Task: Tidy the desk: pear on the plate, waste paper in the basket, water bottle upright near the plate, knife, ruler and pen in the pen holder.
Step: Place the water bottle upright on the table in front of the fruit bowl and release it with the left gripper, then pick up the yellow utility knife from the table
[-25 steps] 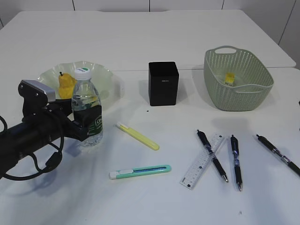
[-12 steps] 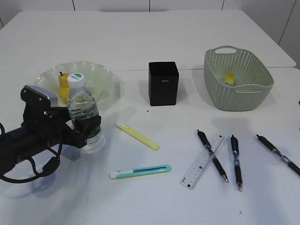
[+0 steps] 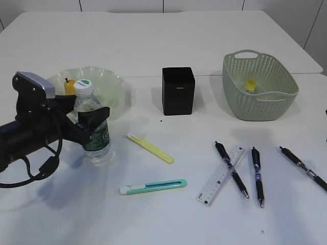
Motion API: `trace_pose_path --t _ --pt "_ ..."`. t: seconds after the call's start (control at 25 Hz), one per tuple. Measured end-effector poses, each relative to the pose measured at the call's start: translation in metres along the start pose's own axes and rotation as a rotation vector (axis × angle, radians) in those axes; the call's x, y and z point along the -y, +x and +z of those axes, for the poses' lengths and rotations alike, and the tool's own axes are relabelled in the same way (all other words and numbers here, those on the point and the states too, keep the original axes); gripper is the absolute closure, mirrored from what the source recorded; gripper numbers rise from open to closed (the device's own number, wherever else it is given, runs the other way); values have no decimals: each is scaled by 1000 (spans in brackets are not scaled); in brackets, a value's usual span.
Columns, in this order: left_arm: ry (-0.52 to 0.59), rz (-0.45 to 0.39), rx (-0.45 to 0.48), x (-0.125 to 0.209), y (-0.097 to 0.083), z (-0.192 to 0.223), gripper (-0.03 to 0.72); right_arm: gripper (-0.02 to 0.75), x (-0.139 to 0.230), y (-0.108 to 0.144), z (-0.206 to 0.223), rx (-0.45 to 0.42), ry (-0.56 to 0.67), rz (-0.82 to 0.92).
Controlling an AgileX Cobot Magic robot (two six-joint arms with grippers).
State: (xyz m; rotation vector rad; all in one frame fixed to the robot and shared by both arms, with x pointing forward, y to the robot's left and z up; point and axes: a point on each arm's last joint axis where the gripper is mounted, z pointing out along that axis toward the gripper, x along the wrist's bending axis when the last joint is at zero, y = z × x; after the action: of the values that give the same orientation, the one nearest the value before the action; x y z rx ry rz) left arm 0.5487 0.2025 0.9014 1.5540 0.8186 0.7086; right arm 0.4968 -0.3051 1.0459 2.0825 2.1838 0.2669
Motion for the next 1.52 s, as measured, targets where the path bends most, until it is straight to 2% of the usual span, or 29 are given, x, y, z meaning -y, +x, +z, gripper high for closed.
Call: trace_pose_path --t 0.36,0.6,0.72,0.92,1.08,1.36,1.52 --pt "-156 74 1 -55 -4 -13 127 360 0 0 0 0 0 0" --pt "-234 54 -110 -83 6 -25 127 360 -1 0 0 1 -9 0" --pt "-194 21 -183 -86 18 -33 127 360 -1 0 0 2 -15 0" --pt "-177 -165 -369 -89 51 -53 127 360 -2 0 0 2 -19 0" --pt "-107 -241 -486 -88 69 -69 127 360 -2 0 0 3 -21 0" --pt "86 -291 -543 -89 66 -84 129 360 -2 0 0 3 -24 0" --pt "217 -322 -573 -87 61 -95 161 360 -2 0 0 3 -24 0"
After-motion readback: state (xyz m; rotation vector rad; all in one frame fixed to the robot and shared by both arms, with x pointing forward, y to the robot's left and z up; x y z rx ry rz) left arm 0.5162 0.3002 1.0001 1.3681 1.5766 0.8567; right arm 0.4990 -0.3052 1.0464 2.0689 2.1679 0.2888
